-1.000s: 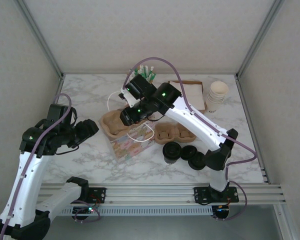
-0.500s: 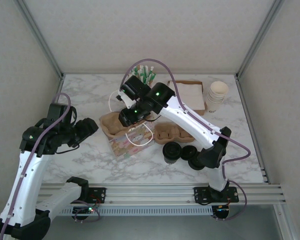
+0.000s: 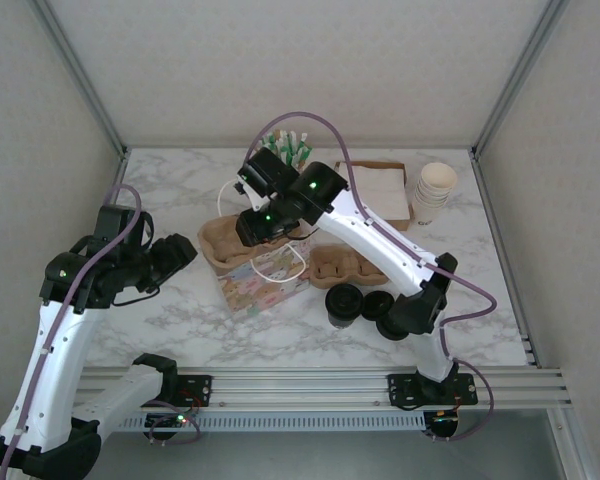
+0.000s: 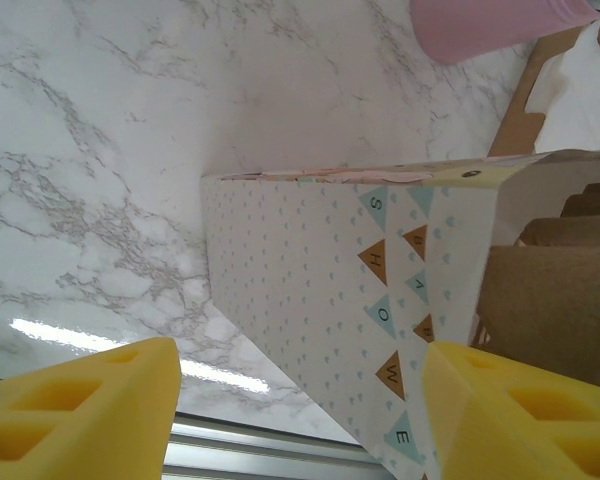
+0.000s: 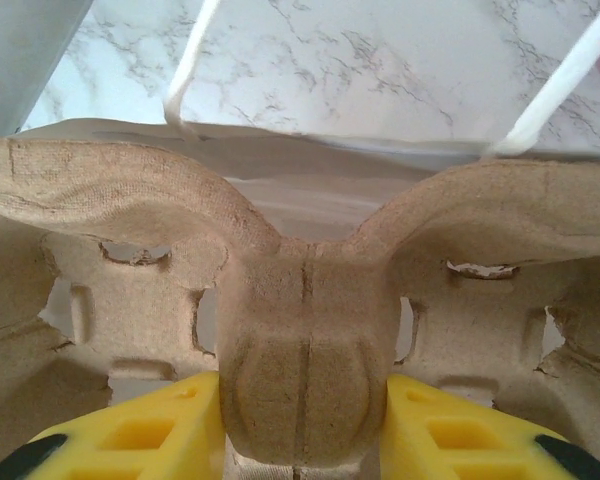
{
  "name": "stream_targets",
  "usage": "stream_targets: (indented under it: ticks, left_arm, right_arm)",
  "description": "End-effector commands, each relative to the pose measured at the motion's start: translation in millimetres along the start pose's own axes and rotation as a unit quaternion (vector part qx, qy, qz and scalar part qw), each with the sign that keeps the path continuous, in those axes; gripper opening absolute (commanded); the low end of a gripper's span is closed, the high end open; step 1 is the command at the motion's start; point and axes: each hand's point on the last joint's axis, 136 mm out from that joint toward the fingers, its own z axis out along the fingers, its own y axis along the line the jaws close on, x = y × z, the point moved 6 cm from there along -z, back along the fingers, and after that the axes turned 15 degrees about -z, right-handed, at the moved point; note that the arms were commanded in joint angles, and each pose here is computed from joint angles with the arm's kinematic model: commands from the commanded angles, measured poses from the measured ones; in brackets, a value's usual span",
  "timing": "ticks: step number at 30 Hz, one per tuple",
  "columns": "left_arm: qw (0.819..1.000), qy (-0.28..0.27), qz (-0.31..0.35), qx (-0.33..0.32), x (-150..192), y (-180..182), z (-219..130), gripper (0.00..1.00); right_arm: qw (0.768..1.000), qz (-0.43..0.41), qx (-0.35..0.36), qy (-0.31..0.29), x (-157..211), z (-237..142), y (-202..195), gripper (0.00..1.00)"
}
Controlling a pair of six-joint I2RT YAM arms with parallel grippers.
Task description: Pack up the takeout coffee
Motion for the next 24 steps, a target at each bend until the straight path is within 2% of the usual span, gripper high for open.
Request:
stream_targets:
  ticks: [1, 10, 24]
  left_arm:
    - [1.000, 0.003, -0.008, 0.010, 0.8, -0.5, -0.3, 0.64]
    - [1.000, 0.002, -0.012, 0.012, 0.3, -1.2, -0.2, 0.63]
    - [1.000, -0.002, -0.023, 0.013, -0.6, -1.5, 1.1, 0.64]
  right_arm:
    - [1.000, 0.011, 0.019, 0.009, 1.7, 0.6, -0.6, 0.40]
    - [0.998, 0.008, 0.043, 0.044, 10.2, 13.0, -4.9, 0.40]
    - [0.996, 0.002, 0.060, 0.059, 11.5, 31.8, 1.1, 0.42]
